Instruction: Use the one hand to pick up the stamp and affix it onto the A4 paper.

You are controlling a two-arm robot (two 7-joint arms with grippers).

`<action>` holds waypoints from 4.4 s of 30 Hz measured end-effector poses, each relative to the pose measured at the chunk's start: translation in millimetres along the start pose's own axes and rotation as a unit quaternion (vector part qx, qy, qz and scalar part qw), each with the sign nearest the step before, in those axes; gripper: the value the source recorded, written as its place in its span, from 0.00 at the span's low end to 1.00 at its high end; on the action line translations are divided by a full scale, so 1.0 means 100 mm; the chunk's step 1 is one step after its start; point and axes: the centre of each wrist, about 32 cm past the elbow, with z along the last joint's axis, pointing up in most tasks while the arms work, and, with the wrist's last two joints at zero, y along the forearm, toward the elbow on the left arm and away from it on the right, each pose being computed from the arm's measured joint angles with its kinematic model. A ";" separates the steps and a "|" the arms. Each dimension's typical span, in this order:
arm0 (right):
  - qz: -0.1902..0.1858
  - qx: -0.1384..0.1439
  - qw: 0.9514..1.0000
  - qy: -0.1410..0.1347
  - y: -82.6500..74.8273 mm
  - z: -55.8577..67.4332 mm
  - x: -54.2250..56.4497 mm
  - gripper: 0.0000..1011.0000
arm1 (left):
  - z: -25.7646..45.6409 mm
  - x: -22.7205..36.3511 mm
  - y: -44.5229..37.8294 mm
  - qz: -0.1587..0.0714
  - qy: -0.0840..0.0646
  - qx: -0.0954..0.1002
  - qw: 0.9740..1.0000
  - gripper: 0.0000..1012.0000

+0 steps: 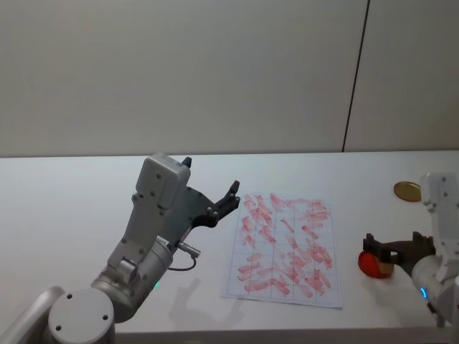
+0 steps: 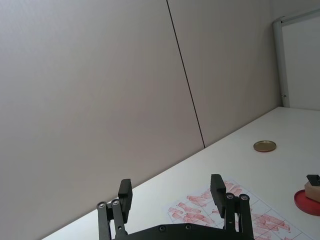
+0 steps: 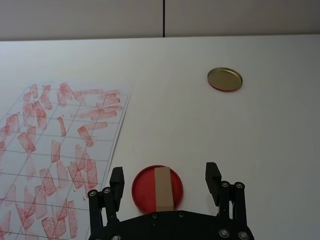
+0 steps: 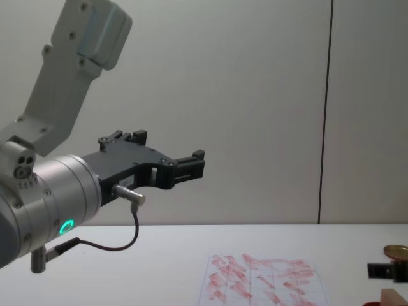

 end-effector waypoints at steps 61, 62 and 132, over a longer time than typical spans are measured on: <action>0.007 -0.026 1.000 -0.014 0.38 -0.14 -0.06 0.22 | 0.000 0.000 0.000 0.000 0.000 0.000 1.000 0.98; 0.008 -0.024 1.000 -0.014 0.37 -0.13 -0.06 0.22 | 0.000 0.000 0.000 0.000 0.000 0.000 1.000 0.98; 0.013 -0.067 0.998 -0.013 0.60 -0.30 -0.05 0.22 | 0.000 0.000 0.000 0.000 0.000 0.000 1.000 0.98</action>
